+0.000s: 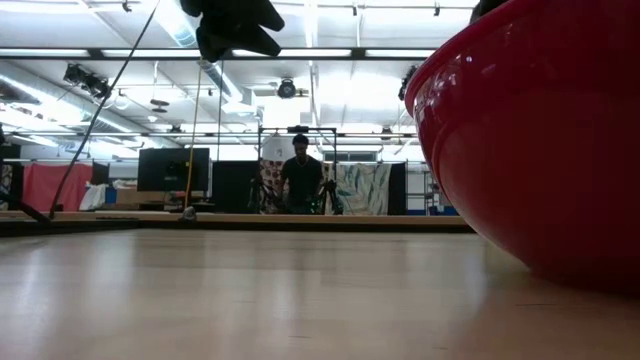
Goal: Nest bowls inside each other
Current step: Stack the pink bowl on top of the blue bowl, then return to Home Position
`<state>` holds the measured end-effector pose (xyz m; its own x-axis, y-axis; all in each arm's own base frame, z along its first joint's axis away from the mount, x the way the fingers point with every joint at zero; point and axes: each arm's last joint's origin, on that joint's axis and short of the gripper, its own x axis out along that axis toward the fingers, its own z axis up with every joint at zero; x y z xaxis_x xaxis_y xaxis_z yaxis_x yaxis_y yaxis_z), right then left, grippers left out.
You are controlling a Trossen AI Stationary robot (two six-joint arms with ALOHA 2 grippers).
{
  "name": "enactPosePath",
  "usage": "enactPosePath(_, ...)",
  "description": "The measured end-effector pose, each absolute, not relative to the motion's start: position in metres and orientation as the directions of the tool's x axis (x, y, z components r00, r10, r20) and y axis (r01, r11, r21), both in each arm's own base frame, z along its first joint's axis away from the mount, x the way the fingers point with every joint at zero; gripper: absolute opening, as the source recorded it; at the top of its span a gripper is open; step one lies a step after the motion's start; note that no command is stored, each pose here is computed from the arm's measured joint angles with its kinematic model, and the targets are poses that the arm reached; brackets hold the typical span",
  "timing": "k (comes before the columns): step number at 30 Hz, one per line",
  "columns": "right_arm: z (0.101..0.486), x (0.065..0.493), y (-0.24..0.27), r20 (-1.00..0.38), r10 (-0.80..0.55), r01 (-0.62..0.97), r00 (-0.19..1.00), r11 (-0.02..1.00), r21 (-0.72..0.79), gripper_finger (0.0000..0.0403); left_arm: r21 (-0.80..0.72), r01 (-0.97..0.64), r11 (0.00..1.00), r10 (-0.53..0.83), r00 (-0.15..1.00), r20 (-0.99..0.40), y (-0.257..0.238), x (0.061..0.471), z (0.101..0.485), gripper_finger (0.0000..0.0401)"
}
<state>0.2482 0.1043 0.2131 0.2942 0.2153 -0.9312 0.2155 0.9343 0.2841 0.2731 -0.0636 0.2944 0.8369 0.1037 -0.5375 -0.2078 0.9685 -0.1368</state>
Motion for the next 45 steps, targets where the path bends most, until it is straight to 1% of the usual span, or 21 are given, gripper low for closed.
enactPosePath(5, 0.202, 0.25, 0.113, -0.949, 0.155, 0.219, 0.276, 0.951, 0.219, 0.0025, -0.137, -0.208, 0.968, 0.104, 0.837, -0.538, -0.063, 0.273, 0.294, 0.0192)
enactPosePath(9, 0.192, 0.253, 0.117, -0.959, 0.141, 0.218, 0.244, 0.956, 0.196, 0.0027, -0.138, -0.208, 0.968, 0.103, 0.837, -0.538, -0.064, 0.273, 0.294, 0.0192)
enactPosePath(12, 0.185, 0.255, 0.118, -0.964, 0.146, 0.219, 0.224, 0.956, 0.196, 0.0036, -0.141, -0.21, 0.967, 0.103, 0.837, -0.538, -0.064, 0.273, 0.294, 0.0192)
enactPosePath(14, 0.185, 0.255, 0.118, -0.963, 0.151, 0.229, 0.221, 0.952, 0.202, 0.005, -0.141, -0.21, 0.968, 0.103, 0.837, -0.538, -0.064, 0.273, 0.294, 0.0192)
enactPosePath(17, 0.188, 0.256, 0.116, -0.957, 0.165, 0.245, 0.238, 0.943, 0.224, 0.0081, -0.141, -0.217, 0.966, 0.109, 0.836, -0.538, -0.062, 0.274, 0.294, 0.0192)
enactPosePath(21, 0.2, 0.255, 0.11, -0.938, 0.232, 0.262, 0.259, 0.918, 0.299, 0.0127, -0.138, -0.226, 0.964, 0.118, 0.833, -0.541, -0.058, 0.266, 0.3, 0.0192)
enactPosePath(22, 0.205, 0.253, 0.109, -0.931, 0.241, 0.271, 0.273, 0.91, 0.315, 0.0136, -0.144, -0.234, 0.962, 0.126, 0.842, -0.524, -0.055, 0.263, 0.305, 0.0192)
enactPosePath(24, 0.219, 0.248, 0.104, -0.912, 0.256, 0.281, 0.322, 0.894, 0.35, 0.0149, -0.122, -0.247, 0.961, 0.15, 0.842, -0.519, -0.051, 0.252, 0.312, 0.0192)
enactPosePath(26, 0.236, 0.241, 0.099, -0.885, 0.236, 0.276, 0.402, 0.89, 0.363, 0.0156, -0.079, -0.249, 0.965, 0.177, 0.847, -0.502, -0.047, 0.241, 0.321, 0.0188)
enactPosePath(29, 0.265, 0.226, 0.088, -0.818, 0.134, 0.287, 0.56, 0.895, 0.343, 0.0159, -0.009, -0.264, 0.965, 0.227, 0.846, -0.483, -0.039, 0.217, 0.334, 0.0176)
enactPosePath(32, 0.285, 0.205, 0.074, -0.721, 0.043, 0.292, 0.692, 0.896, 0.334, 0.0158, 0.004, -0.285, 0.959, 0.257, 0.857, -0.446, -0.029, 0.196, 0.347, 0.0161)
enactPosePath(34, 0.286, 0.19, 0.064, -0.66, 0.026, 0.282, 0.751, 0.891, 0.356, 0.0158, -0.001, -0.3, 0.954, 0.272, 0.865, -0.421, -0.023, 0.183, 0.354, 0.0152)
enactPosePath(38, 0.275, 0.166, 0.047, -0.492, 0.035, 0.226, 0.87, 0.858, 0.462, 0.0158, -0.011, -0.335, 0.942, 0.304, 0.867, -0.395, -0.013, 0.164, 0.362, 0.014)
enactPosePath(42, 0.256, 0.15, 0.033, -0.366, 0.019, 0.194, 0.93, 0.822, 0.536, 0.0158, -0.027, -0.374, 0.927, 0.338, 0.865, -0.37, -0.004, 0.149, 0.364, 0.013)
enactPosePath(45, 0.243, 0.14, 0.025, -0.295, -0.007, 0.181, 0.956, 0.802, 0.569, 0.0158, -0.09, -0.401, 0.912, 0.354, 0.878, -0.321, 0.0, 0.141, 0.348, 0.012)
